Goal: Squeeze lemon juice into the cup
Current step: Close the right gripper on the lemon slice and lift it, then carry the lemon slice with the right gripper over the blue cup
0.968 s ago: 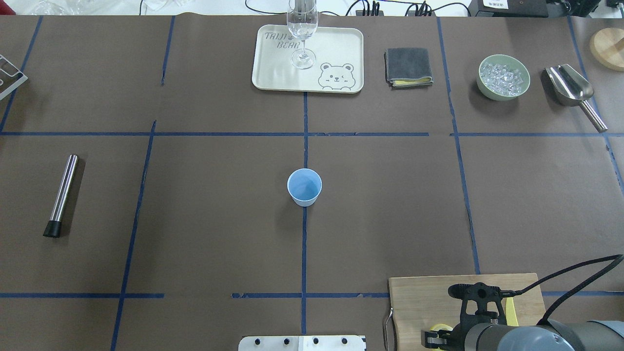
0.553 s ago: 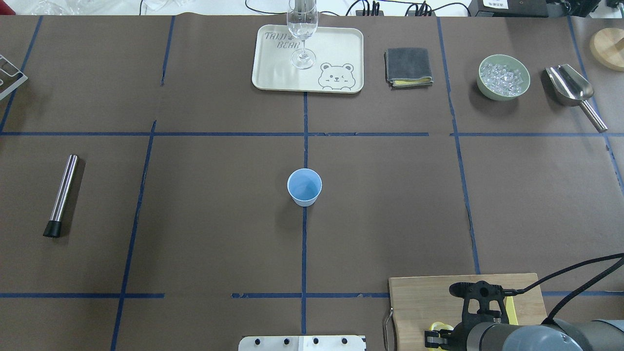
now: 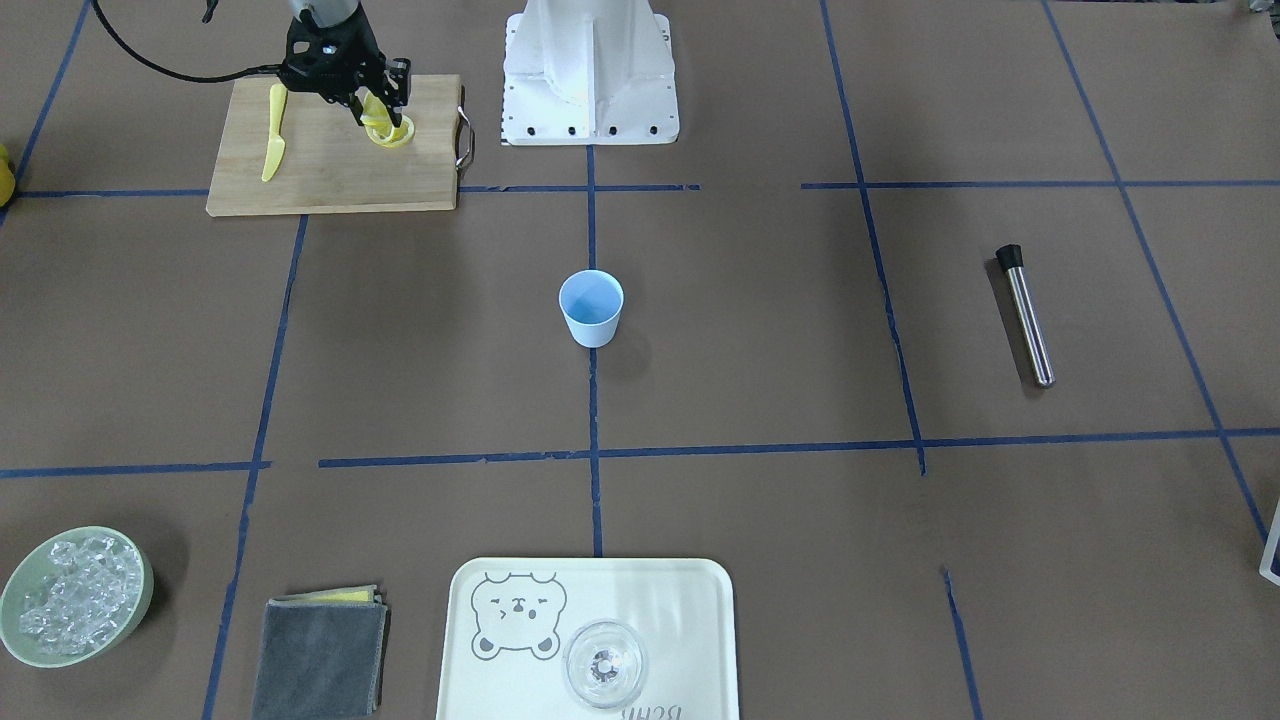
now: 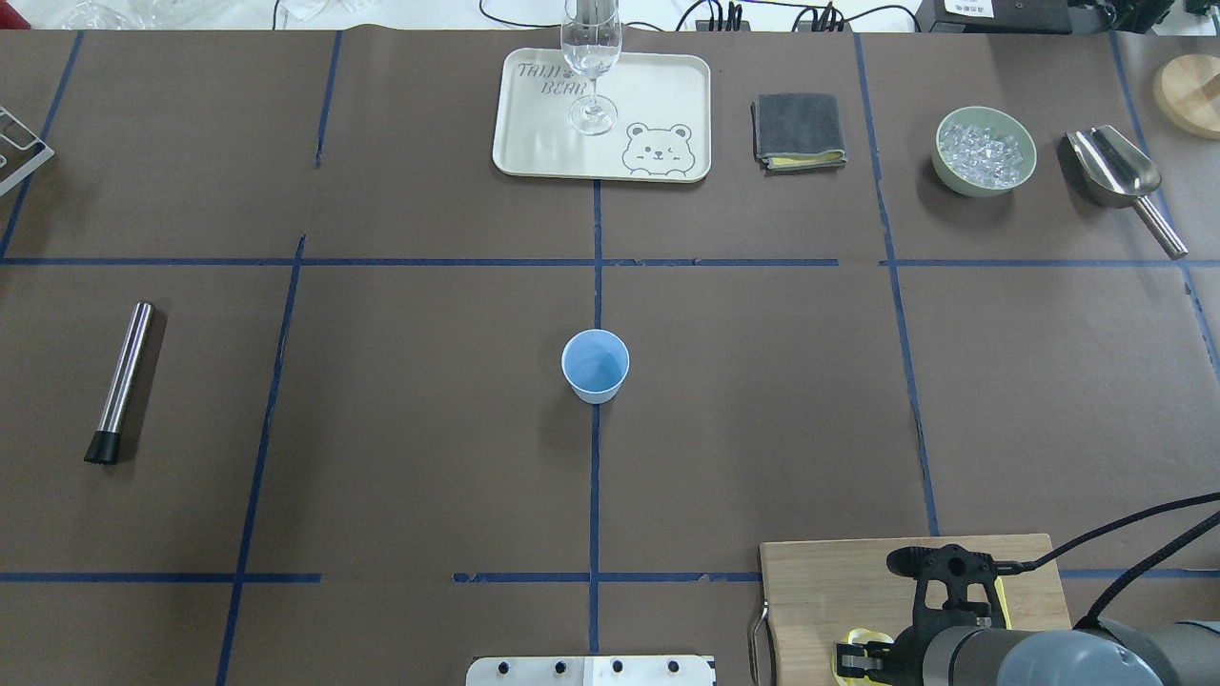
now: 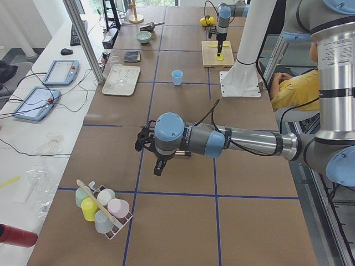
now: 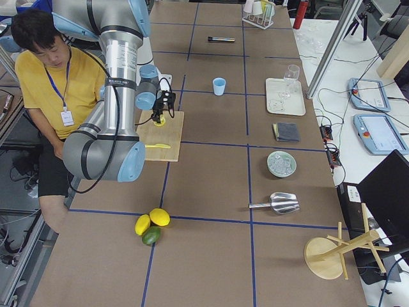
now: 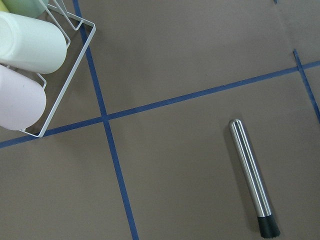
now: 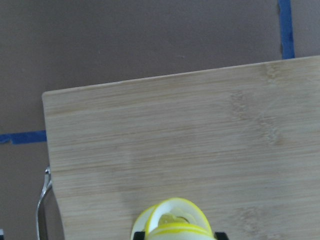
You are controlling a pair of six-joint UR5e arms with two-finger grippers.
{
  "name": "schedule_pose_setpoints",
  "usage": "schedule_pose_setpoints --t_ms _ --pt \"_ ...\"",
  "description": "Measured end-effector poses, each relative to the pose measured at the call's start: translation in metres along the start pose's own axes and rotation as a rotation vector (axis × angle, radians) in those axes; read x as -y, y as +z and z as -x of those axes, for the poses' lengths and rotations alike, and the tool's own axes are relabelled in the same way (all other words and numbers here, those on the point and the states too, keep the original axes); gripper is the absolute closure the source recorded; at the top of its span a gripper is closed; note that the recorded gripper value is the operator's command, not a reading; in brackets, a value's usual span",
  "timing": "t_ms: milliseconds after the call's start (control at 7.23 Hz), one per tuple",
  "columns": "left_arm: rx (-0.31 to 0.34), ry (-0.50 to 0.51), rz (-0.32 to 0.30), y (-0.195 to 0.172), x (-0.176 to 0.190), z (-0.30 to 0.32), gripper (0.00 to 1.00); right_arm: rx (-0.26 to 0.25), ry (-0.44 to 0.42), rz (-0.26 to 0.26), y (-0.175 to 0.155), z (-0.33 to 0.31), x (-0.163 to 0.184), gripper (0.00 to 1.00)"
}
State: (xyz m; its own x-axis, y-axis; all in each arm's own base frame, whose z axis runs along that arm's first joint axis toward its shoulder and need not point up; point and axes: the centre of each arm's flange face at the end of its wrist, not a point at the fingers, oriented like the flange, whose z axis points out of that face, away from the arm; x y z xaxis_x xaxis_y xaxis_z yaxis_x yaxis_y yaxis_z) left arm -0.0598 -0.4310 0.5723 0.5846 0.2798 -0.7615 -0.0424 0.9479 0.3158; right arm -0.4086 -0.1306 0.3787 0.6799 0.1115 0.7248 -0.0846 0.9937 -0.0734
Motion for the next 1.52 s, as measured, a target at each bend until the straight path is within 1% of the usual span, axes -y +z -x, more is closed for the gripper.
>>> schedule_pose_setpoints --t_ms 276,691,829,968,1106,1521 --pt "0.000 0.000 0.000 0.000 -0.001 0.000 0.00 0.012 0.019 -0.001 -0.011 -0.001 0.009 0.46" --pt "-0.004 -0.002 0.000 0.000 -0.001 0.000 0.00 0.066 0.082 -0.004 -0.047 0.008 0.040 0.46" --pt "-0.009 -0.002 -0.001 0.000 -0.002 0.000 0.00 0.091 0.104 0.001 -0.056 0.016 0.052 0.46" --pt "-0.012 -0.003 -0.001 0.000 -0.002 0.000 0.00 0.110 0.127 0.004 -0.063 0.028 0.064 0.47" --pt "-0.014 -0.004 0.001 0.001 -0.003 0.000 0.00 0.116 0.151 -0.001 -0.071 0.047 0.078 0.47" --pt "-0.015 -0.008 0.006 0.003 -0.008 0.002 0.00 0.131 0.211 -0.032 -0.092 0.123 0.126 0.47"
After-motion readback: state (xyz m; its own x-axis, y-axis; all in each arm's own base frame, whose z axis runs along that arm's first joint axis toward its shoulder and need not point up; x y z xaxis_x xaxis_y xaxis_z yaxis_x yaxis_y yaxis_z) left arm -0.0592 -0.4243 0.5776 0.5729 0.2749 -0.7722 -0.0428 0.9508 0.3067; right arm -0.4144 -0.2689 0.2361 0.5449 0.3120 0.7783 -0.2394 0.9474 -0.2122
